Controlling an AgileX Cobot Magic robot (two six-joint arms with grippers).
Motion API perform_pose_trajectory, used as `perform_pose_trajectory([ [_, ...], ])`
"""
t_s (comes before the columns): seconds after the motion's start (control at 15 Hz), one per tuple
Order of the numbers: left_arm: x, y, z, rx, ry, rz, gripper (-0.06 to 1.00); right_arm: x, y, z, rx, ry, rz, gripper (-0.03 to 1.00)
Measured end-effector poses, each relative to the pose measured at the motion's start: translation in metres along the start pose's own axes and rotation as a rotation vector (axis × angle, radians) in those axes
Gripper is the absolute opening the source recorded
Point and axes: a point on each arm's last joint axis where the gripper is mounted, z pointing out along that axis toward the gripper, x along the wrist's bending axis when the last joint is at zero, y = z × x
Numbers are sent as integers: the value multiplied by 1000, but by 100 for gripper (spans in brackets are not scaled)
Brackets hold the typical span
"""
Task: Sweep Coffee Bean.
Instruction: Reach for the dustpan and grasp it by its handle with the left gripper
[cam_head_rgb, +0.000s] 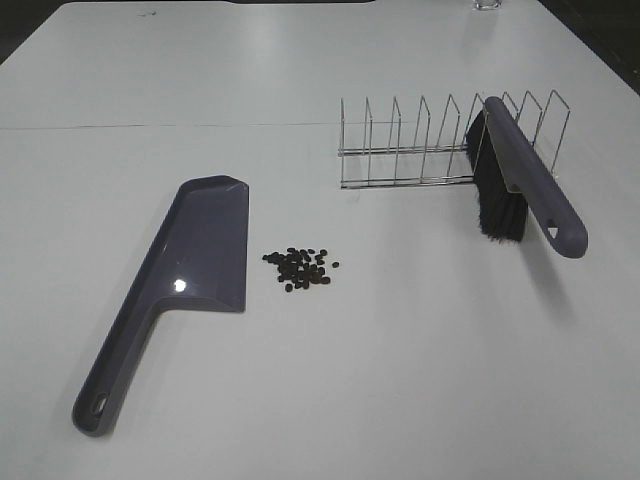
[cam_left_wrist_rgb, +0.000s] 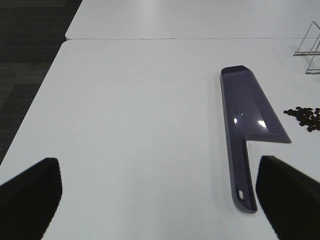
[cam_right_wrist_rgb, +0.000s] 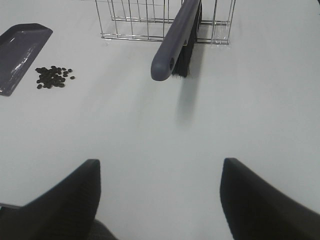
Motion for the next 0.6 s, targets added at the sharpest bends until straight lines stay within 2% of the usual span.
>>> perform_pose_trajectory([
  [0.6,0,0,0,0,0,0,98,0,0,0,0,0,0,60],
])
